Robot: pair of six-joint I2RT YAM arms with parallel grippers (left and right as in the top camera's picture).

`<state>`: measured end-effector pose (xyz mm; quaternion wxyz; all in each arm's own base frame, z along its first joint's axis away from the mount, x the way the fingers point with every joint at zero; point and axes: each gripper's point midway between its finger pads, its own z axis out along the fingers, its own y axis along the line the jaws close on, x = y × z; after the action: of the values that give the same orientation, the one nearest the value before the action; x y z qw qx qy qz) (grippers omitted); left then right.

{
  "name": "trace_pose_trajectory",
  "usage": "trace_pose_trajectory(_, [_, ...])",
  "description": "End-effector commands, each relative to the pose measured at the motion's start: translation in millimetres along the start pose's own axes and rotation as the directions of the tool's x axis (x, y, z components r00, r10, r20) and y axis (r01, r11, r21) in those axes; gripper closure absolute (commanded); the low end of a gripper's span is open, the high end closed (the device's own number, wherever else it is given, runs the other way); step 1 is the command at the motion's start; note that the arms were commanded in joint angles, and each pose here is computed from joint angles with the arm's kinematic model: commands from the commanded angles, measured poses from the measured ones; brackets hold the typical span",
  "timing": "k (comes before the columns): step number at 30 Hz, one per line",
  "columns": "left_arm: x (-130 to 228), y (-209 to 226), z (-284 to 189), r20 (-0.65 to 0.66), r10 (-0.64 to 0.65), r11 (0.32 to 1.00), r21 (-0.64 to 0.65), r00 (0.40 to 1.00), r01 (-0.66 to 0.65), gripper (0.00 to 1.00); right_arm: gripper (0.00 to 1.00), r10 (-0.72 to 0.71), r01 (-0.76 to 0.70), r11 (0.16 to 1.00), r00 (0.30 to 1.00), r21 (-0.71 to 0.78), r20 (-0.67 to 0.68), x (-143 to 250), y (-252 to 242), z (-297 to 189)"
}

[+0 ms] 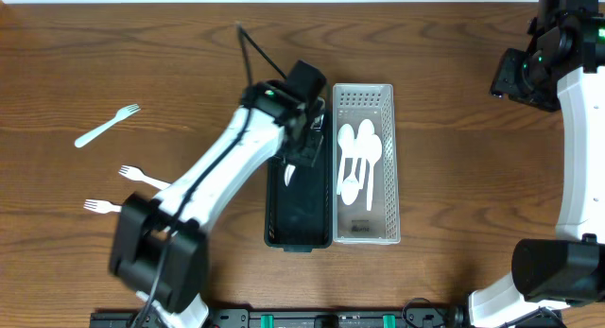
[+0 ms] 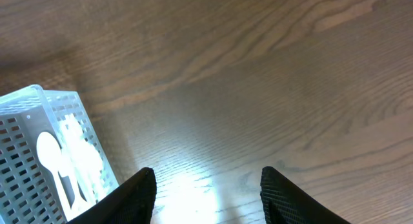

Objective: Pack container
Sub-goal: 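Carry the spoon right and drop it into the black tray, then swing the left gripper back left over the white forks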

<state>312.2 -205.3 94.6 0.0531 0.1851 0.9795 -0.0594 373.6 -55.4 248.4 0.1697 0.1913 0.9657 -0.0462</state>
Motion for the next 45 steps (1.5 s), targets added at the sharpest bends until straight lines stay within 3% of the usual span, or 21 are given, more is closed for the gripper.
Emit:
trace_pose_trajectory(1, [4,2,20,-0.060,-0.033,0.999,-0.017,0.998,0.032,0.89,0.45,-0.003,0.003,1.000,1.000,-0.002,-0.002,2,-1,-3])
trace_pose_trajectory(7, [-1,15,24,-0.043,-0.011,0.996,-0.090,0.999,0.007,0.50,0.45,-0.005,0.005,1.000,1.000,0.001,-0.015,5,-2,-3])
trace_pose_trajectory(10, [-7,36,12,-0.014,0.080,0.973,-0.216,0.997,-0.082,0.40,0.45,-0.005,0.005,1.000,1.000,0.002,-0.016,5,-2,-3])
trace_pose_trajectory(13, [-12,38,-12,0.029,0.149,0.963,-0.229,0.988,-0.138,0.38,0.45,-0.005,0.005,1.000,1.000,0.002,-0.018,6,-2,-3])
trace_pose_trajectory(17, [-26,48,-69,0.196,0.132,0.962,-0.263,0.972,-0.077,0.33,0.45,-0.007,0.007,1.000,1.000,0.006,-0.028,8,-3,-3])
trace_pose_trajectory(21, [-35,96,-139,0.392,0.075,0.917,-0.388,0.917,0.091,0.20,0.45,-0.007,0.007,1.000,1.000,0.006,-0.028,9,-3,-3])
trace_pose_trajectory(24, [-31,140,-175,0.500,-0.010,0.884,-0.401,0.866,0.241,0.18,0.45,-0.007,0.007,1.000,1.000,0.006,-0.029,9,-3,-3])
trace_pose_trajectory(33, [5,256,-183,0.546,-0.303,0.732,-0.392,0.781,0.557,0.18,0.44,-0.007,0.007,1.000,1.000,0.005,-0.029,9,-3,-3])
trace_pose_trajectory(38, [12,280,-179,0.537,-0.330,0.703,-0.408,0.776,0.582,0.17,0.44,-0.007,0.007,1.000,1.000,0.005,-0.029,9,-3,-3])
trace_pose_trajectory(41, [6,283,-171,0.451,-0.187,0.794,-0.454,0.873,0.405,0.12,0.44,-0.007,0.007,1.000,1.000,0.005,-0.027,8,-3,-3])
trace_pose_trajectory(45, [5,300,-165,0.428,-0.113,0.848,-0.428,0.897,0.311,0.03,0.43,-0.009,0.009,1.000,0.999,0.009,-0.041,12,-4,-3])
